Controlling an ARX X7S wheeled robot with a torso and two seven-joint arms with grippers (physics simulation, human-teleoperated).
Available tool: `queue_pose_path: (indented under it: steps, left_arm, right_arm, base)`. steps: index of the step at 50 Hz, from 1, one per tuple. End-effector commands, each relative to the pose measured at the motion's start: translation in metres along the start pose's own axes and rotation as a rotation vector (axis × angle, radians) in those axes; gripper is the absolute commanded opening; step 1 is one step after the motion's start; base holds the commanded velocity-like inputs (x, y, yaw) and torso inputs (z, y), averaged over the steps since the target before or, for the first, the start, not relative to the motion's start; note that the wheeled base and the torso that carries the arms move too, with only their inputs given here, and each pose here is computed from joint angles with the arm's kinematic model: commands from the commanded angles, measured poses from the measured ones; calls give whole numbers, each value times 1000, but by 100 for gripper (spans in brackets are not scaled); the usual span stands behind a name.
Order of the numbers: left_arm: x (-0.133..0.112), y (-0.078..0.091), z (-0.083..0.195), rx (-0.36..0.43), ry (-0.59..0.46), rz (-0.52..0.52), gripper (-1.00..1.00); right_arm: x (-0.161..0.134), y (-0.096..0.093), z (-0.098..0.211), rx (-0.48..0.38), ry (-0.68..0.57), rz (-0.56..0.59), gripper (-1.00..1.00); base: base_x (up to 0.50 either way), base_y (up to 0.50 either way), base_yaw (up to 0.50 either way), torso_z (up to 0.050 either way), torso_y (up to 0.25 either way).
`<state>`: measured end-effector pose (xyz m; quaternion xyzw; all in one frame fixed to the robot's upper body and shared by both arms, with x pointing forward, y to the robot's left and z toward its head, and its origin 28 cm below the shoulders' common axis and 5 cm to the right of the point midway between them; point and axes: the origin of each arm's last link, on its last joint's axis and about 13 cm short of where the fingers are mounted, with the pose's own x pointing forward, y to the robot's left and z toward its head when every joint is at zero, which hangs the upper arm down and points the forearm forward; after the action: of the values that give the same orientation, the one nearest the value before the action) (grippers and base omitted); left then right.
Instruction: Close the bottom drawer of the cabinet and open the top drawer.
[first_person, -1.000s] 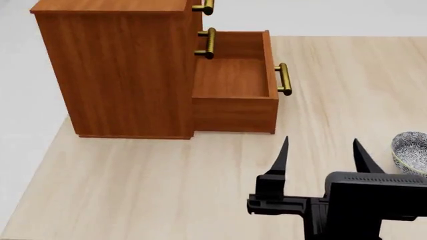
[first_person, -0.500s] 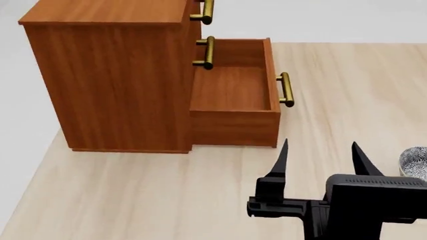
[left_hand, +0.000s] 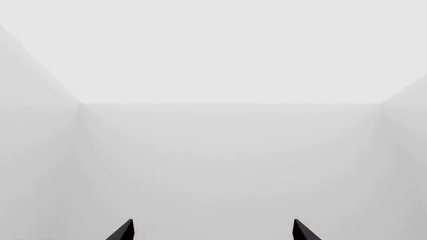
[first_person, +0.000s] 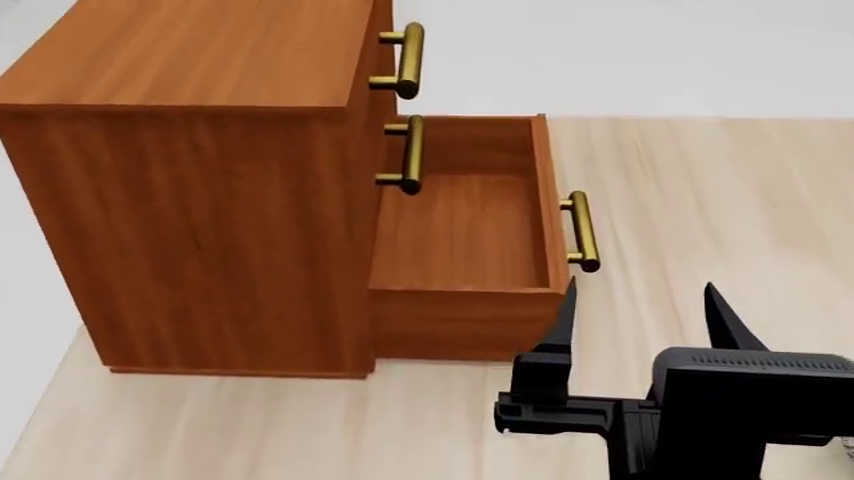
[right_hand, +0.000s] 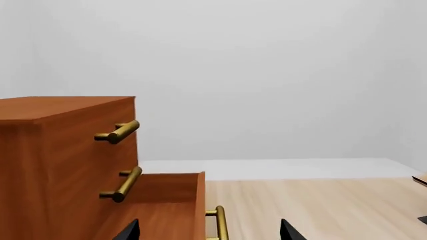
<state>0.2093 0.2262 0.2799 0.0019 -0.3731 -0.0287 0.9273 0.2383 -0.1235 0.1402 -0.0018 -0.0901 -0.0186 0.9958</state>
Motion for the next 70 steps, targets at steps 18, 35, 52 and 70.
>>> queue_pose_path:
  steps: [18, 35, 52, 70]
  left_arm:
    - [-1, 0, 1, -17, -9, 5, 100]
    - [-1, 1, 0, -19, -7, 6, 100]
    - [-1, 0, 1, -15, 1, 11, 100]
    - [0, 0, 4, -12, -2, 10, 100]
  right_arm:
    - [0, -1, 1, 0, -2, 0, 100]
    - [-1, 0, 0, 14, -3, -8, 100]
    - [-2, 1, 1, 18, -4, 2, 100]
    - [-3, 0, 2, 21, -8, 0, 100]
  base:
    - [316, 0, 0, 0, 0]
    - [315, 0, 0, 0, 1]
    - [-2, 0, 0, 0, -15]
    - [-1, 0, 0, 0, -194]
